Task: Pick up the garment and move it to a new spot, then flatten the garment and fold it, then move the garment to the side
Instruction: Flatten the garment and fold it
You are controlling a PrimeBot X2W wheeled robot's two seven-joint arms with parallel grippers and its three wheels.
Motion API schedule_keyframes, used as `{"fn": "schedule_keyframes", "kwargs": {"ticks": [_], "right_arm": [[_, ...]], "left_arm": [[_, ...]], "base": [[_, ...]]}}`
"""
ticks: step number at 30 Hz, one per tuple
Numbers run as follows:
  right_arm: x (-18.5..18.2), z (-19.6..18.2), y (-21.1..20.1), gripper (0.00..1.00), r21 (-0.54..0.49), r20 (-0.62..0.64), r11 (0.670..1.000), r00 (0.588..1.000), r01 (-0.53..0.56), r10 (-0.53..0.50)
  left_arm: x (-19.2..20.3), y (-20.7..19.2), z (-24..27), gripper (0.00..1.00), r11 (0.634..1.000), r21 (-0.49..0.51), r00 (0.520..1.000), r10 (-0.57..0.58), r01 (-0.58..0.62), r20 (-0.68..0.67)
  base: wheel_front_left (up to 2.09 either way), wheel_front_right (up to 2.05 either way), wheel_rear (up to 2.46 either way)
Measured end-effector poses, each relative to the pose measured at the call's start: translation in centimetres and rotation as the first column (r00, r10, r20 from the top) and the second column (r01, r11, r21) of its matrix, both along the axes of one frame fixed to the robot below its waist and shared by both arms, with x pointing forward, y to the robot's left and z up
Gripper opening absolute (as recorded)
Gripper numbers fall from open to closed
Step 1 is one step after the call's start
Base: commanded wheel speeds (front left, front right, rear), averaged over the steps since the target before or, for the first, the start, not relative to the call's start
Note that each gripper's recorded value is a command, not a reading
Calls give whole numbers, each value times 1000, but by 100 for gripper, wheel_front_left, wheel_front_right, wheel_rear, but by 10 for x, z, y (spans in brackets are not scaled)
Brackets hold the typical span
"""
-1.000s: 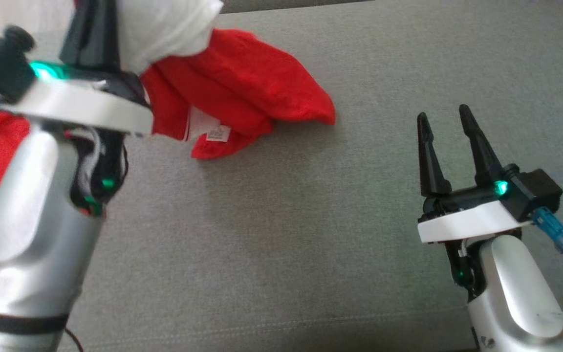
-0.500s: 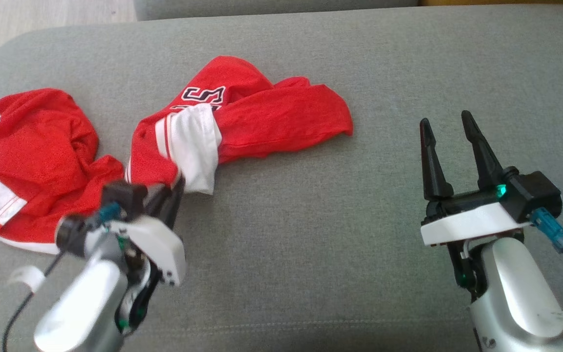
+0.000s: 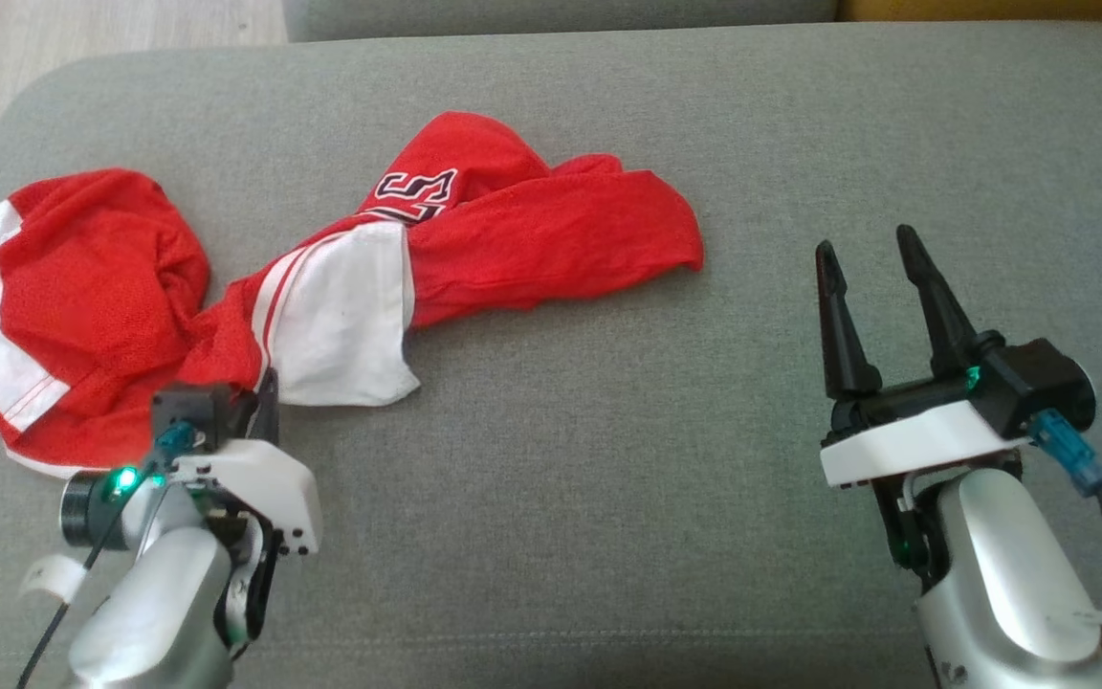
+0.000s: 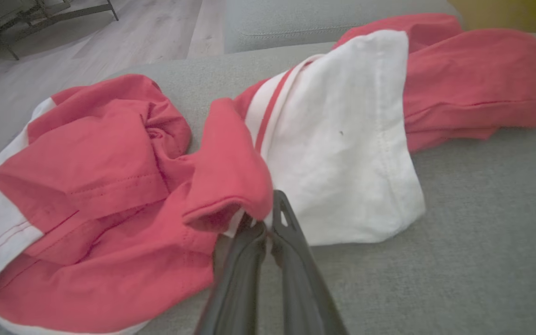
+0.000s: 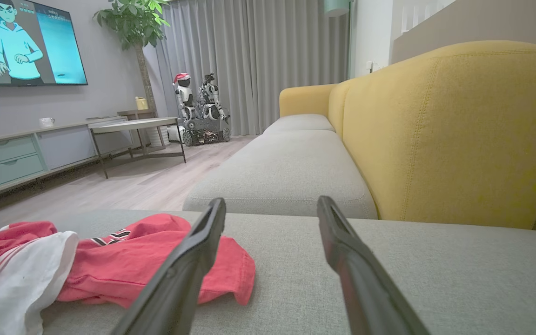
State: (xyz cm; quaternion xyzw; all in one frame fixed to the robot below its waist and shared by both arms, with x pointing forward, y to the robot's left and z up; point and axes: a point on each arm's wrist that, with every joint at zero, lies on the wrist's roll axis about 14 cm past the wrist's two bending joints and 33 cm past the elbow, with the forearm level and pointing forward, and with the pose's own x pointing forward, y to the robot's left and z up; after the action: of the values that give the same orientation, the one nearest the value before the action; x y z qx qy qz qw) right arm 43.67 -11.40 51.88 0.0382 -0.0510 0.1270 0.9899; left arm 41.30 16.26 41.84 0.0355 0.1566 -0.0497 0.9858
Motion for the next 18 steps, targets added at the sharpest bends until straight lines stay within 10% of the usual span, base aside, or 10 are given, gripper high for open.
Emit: {"fn": "schedule_keyframes", "kwargs": {"ticks": [1,2,18], "right_arm": [[0,-1,0,100,0,-3,1000,1000,-1,1],[0,-2,1,100,-1,-6,1000,1000,-3,3],[3,-10,4,100,-7,-26,1000,1000,-9,9]], "left_arm": [[1,2,-2,47,1000,6,1000,8,-8,-6],[2,3,-2,100,1000,7,1000,19,-19,-2],[19,-21,60,100,954,-278,962,174,-113,208]], "base": [[0,0,0],[0,0,0],[0,0,0]]}}
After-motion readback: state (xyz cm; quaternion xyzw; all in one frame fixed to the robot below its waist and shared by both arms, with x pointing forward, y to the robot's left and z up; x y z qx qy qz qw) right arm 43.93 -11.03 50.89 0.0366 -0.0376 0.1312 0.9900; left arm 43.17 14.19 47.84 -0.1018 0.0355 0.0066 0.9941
